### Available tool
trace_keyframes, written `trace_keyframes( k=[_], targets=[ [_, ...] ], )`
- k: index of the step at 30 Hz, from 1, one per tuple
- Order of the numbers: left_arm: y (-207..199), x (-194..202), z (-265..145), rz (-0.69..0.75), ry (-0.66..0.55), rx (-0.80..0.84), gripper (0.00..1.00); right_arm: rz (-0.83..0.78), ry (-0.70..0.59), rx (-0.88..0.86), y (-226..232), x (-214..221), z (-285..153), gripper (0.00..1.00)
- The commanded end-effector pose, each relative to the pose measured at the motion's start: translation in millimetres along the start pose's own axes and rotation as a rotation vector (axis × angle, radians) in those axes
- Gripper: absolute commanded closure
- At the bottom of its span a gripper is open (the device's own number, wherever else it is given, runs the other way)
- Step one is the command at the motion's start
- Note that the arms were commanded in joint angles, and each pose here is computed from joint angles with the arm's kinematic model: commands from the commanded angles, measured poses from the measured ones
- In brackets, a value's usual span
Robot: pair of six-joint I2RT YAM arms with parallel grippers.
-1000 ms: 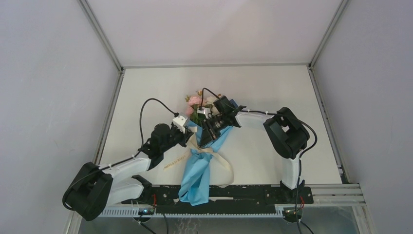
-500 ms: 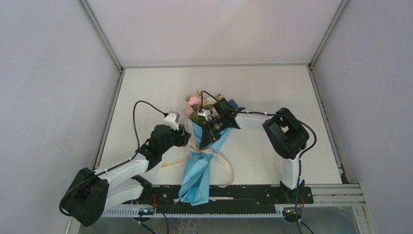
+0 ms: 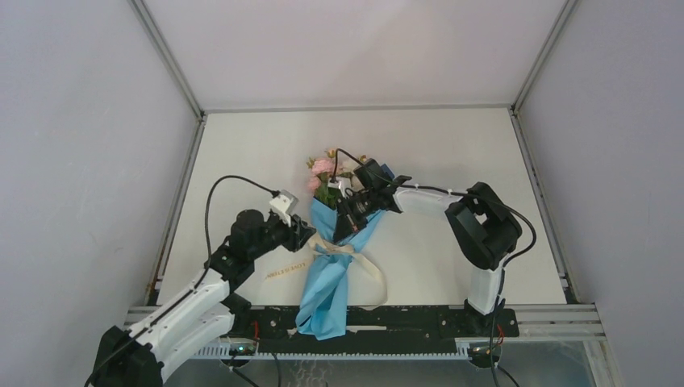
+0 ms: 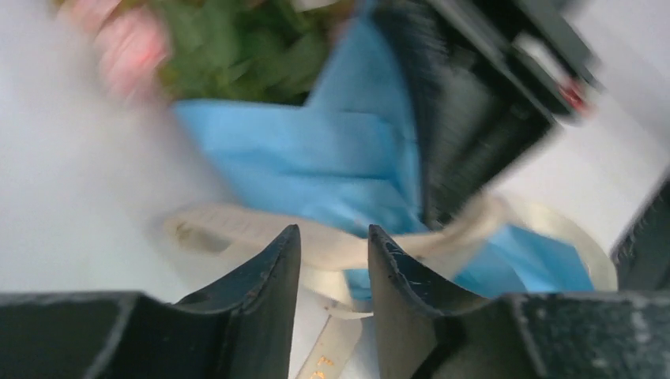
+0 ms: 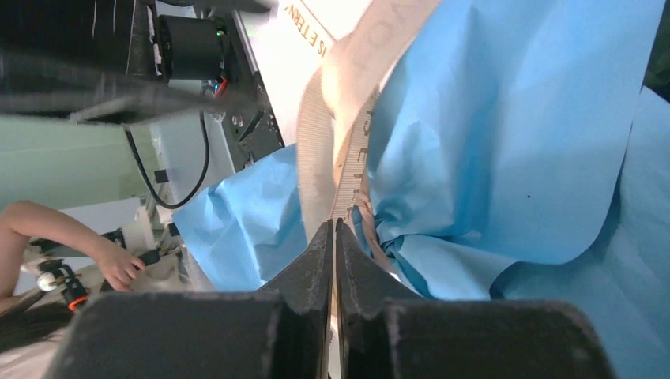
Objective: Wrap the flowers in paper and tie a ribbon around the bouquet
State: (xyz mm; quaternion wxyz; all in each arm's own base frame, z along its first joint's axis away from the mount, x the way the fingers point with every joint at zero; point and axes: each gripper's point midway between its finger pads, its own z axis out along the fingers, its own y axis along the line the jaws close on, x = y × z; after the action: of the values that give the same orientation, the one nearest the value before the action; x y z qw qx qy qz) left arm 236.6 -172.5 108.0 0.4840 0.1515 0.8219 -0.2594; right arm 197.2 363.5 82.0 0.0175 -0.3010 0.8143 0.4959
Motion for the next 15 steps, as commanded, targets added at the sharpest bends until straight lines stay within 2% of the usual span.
trace_keyframes(
  k=[1,4,8,11,15],
  targets=[
    [-73.2,-22.1,-29.4,0.606,-0.124,0.514,0.55,-0.074,-0.083,0.047,22.4,-17.8,-23.2,0.82],
    [-67.1,1.2,-23.5,0.738,-0.013,0.575,0.50,-0.095,-0.082,0.088,21.8,-15.2,-28.0,0.69],
    [-65.6,2.7,-15.6,0.857,-0.012,0.571,0.49,-0.083,-0.044,0.115,17.0,-4.9,-19.2,0.56],
    [-69.8,10.6,-16.6,0.895,0.022,0.605,0.51,-0.093,-0.035,0.121,17.5,-2.9,-11.3,0.50],
    [-70.4,21.9,-20.2,0.978,0.067,0.644,0.51,-0.095,-0.031,0.108,19.3,-2.5,-7.9,0.48]
  ],
)
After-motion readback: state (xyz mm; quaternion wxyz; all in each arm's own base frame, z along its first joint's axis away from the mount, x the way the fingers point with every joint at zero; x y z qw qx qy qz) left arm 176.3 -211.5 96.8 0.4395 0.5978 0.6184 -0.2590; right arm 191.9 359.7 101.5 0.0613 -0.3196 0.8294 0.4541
